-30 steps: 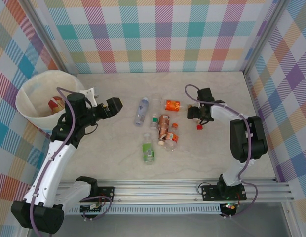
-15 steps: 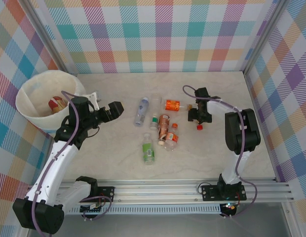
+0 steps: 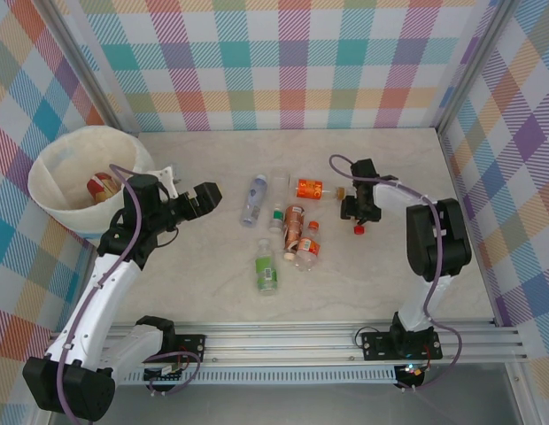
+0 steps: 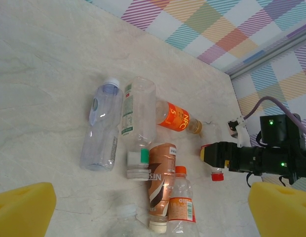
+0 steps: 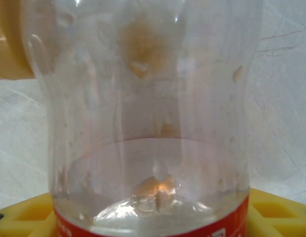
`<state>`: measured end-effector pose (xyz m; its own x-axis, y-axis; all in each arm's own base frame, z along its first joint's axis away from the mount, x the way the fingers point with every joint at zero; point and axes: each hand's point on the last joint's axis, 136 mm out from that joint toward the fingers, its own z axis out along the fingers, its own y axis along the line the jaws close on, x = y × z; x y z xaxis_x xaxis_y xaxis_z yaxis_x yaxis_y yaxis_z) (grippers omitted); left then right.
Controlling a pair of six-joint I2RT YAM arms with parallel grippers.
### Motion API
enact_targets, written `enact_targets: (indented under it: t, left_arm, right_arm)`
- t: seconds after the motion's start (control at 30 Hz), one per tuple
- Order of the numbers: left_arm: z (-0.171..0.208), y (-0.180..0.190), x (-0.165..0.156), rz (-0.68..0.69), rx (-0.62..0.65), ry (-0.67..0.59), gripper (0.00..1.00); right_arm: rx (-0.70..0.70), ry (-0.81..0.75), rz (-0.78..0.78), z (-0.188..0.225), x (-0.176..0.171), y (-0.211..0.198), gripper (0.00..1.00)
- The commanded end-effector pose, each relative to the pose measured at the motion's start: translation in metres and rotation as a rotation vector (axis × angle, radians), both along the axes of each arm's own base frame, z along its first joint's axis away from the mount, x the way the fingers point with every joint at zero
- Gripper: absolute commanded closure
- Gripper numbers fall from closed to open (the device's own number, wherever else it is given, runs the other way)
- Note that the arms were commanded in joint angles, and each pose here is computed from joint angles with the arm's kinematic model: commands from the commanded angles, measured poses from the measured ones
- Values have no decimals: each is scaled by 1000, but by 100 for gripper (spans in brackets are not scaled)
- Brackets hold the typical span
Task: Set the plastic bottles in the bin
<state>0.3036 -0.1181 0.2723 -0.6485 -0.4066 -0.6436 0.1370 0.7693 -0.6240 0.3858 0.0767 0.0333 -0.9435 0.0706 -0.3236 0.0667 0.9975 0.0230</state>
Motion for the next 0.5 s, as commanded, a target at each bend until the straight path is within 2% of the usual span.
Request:
enact_targets:
  t: [0.0, 0.27, 0.47]
  left_arm:
    - [4, -5, 2, -5, -34, -13, 0]
    - [7, -20, 8, -57, -82, -12, 0]
    - [19, -35, 9, -118, -122, -52, 0]
  right_arm:
    - [70, -129, -11, 31, 5, 6, 48]
    - [172, -392, 148, 101, 0, 37, 53]
    - [353, -594, 439, 160, -26, 102, 52]
